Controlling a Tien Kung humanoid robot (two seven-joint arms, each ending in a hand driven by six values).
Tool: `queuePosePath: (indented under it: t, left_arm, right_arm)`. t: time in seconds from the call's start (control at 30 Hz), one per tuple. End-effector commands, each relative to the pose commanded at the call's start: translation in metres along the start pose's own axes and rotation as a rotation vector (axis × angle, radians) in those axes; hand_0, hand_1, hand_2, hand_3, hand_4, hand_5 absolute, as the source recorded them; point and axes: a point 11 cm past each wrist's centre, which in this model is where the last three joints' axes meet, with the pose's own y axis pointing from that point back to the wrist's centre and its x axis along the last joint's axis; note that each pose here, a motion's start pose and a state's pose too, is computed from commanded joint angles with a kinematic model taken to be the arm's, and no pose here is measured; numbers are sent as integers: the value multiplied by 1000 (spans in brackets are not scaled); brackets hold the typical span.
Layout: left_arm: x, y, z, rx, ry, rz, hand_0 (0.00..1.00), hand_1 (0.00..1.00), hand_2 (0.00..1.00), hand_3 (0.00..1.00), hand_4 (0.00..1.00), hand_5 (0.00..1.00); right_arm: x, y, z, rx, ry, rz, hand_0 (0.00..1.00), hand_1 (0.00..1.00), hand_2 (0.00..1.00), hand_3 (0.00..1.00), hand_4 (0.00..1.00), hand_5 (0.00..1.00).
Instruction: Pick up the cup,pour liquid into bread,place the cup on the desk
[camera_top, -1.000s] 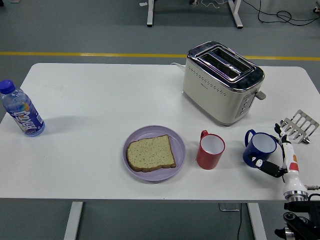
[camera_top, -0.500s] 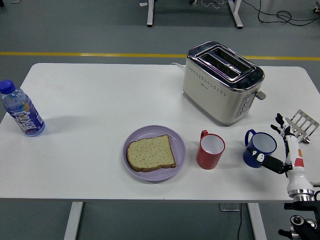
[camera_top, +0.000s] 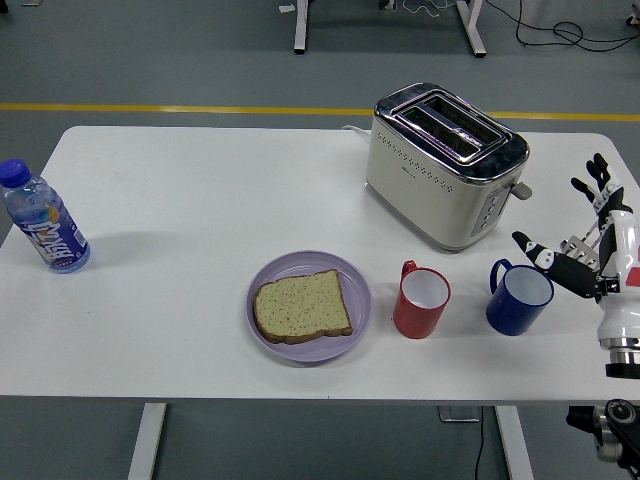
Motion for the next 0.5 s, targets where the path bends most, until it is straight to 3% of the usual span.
queuePosePath:
  t: [0.17,0.2,0.37,0.4,0.5]
  left_arm:
    - [0,0,1,-4,8,1,679,683,698,542,251,998]
    - [0,0,1,-5,9,1,679,683,698,542,251,998]
    - [0,0,1,-7,13,3,679,683,698,542,251,998]
    - [0,0,1,-7,14,2,679,683,698,542,251,998]
    - [0,0,2,-7,14,3,679,683,698,542,251,998]
  right_arm:
    - [14,-6,3,-41,-126,94,939,828,929,941,998,79]
    - [16,-7,5,-60,-156,113,886,796,874,871,955,99]
    - [22,-7,12,-119,-280,175,886,796,874,871,955,99]
    - [23,-7,12,-127,-314,187,805,710,769,754,899,143]
    - [23,-6,18,-177,-415,215,805,710,769,754,899,143]
